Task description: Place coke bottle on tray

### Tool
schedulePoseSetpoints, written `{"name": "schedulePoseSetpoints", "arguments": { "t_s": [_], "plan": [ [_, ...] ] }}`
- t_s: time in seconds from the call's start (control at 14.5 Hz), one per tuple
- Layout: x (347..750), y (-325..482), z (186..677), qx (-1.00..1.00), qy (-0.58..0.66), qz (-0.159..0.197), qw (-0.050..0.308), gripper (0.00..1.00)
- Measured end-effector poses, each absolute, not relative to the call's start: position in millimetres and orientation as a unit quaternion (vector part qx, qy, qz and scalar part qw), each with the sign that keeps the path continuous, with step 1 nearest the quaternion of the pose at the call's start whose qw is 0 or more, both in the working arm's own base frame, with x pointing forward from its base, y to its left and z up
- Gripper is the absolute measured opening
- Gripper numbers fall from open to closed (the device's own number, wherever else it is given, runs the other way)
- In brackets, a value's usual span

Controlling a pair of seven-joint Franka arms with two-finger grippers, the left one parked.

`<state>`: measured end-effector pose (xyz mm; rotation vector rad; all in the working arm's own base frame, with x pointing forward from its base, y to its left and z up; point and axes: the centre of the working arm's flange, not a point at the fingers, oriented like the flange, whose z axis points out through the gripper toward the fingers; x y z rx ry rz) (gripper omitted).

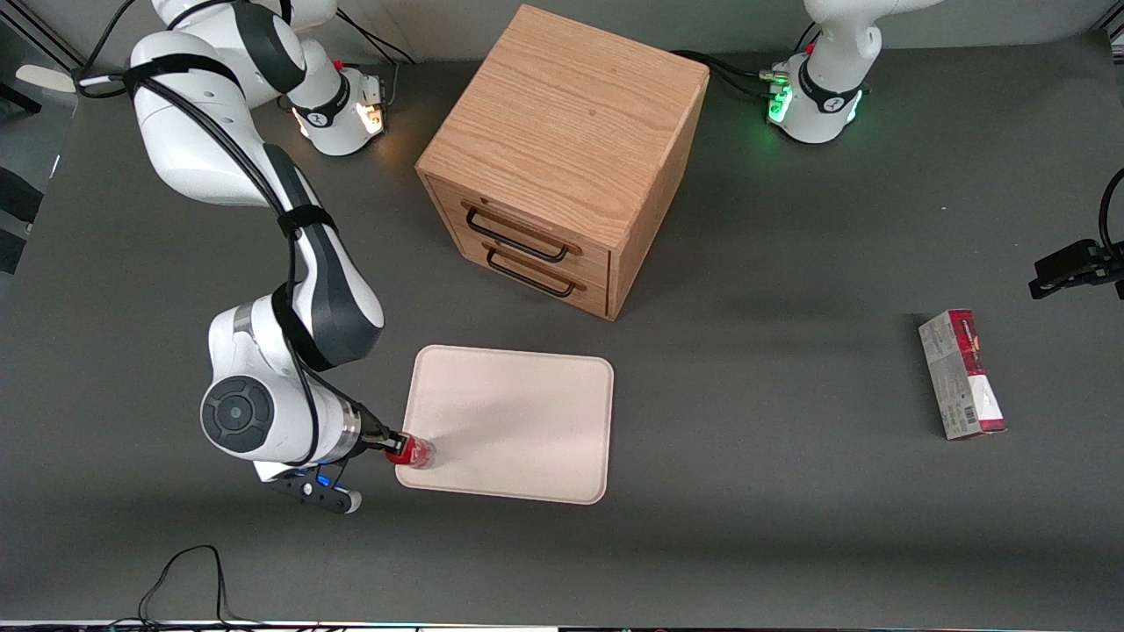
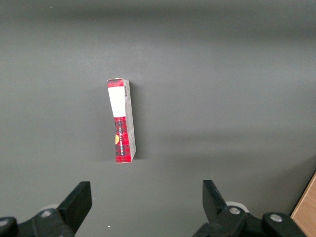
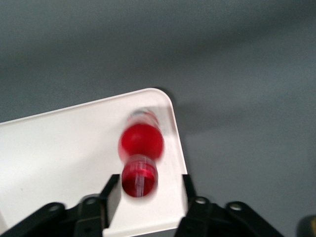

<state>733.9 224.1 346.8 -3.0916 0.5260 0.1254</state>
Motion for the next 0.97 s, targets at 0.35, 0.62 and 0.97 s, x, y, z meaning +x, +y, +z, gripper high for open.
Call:
{"name": "schedulePoseSetpoints", "arguments": {
  "t_s": [0.35, 0.62, 0.97],
  "plan": [
    [733.7, 225.7, 348.0, -0.985, 0.167, 0.039, 0.002, 1.00],
    [734.3, 225.6, 350.0, -0.985, 0.167, 0.037, 0.003, 1.00],
    [740.1, 214.0, 369.1, -0.984, 0.176, 0.022, 0.008, 1.00]
  ]
}}
